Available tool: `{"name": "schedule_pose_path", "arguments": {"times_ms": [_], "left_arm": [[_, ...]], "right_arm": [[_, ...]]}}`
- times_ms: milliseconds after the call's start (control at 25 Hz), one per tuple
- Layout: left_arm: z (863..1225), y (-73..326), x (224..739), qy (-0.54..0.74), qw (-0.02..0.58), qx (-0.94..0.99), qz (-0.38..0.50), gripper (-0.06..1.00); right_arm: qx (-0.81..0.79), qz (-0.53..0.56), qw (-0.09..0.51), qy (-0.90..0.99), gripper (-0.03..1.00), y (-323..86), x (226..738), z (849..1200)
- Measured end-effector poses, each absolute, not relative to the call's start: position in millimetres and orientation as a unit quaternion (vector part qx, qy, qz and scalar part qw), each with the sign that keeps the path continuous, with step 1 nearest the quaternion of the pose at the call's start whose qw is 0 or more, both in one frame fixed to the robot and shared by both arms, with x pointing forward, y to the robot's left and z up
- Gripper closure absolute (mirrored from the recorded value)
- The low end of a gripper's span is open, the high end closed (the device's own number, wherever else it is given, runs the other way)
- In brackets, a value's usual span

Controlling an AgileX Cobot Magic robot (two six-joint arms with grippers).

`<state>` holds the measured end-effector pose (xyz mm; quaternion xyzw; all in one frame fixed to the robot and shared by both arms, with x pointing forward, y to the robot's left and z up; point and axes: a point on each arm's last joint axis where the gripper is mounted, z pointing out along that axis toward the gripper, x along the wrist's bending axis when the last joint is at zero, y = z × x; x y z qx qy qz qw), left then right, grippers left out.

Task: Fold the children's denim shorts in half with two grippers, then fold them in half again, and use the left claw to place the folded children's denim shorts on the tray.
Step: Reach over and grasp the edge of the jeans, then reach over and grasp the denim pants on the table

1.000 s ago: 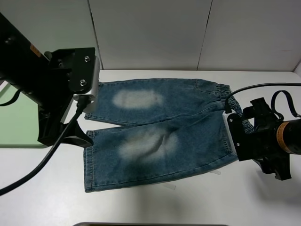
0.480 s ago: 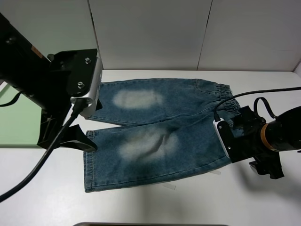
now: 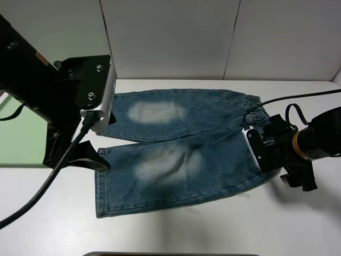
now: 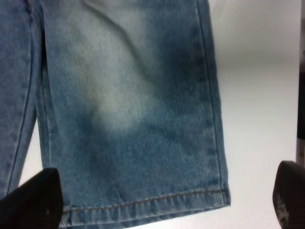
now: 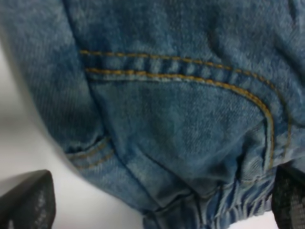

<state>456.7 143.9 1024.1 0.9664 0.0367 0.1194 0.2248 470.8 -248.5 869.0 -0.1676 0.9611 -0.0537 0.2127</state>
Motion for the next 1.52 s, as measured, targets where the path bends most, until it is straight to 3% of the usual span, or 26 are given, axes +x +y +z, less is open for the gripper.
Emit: {"name": "schedule_pose_path", "arguments": {"times_ms": [120,320,400,720,1520], "left_arm": [[1024.4,143.6,457.2,0.038,0.227,0.965,0.122,0.07],[1024.5,143.5,457.4,0.038,0.227,0.965,0.123,0.07],[1024.5,143.5,457.4,0.038,0.228,0.965,0.123,0.07],[1022.3,144.2,456.4,0.031,0.225,0.966,0.122,0.07],[952.9,164.6,417.7,-0.076,0.194,0.974,0.086,0.07]], "right_arm": [[-0.183,-0.057,0.206,0.960,0.40,-248.5,470.7,865.5],[-0.186,-0.058,0.193,0.962,0.90,-249.1,469.6,859.5],[-0.186,-0.057,0.193,0.962,0.99,-248.7,470.8,859.1],[-0.183,-0.058,0.197,0.961,0.99,-248.1,474.0,860.2],[-0.159,-0.052,0.197,0.966,0.99,-247.7,474.3,860.4]]}}
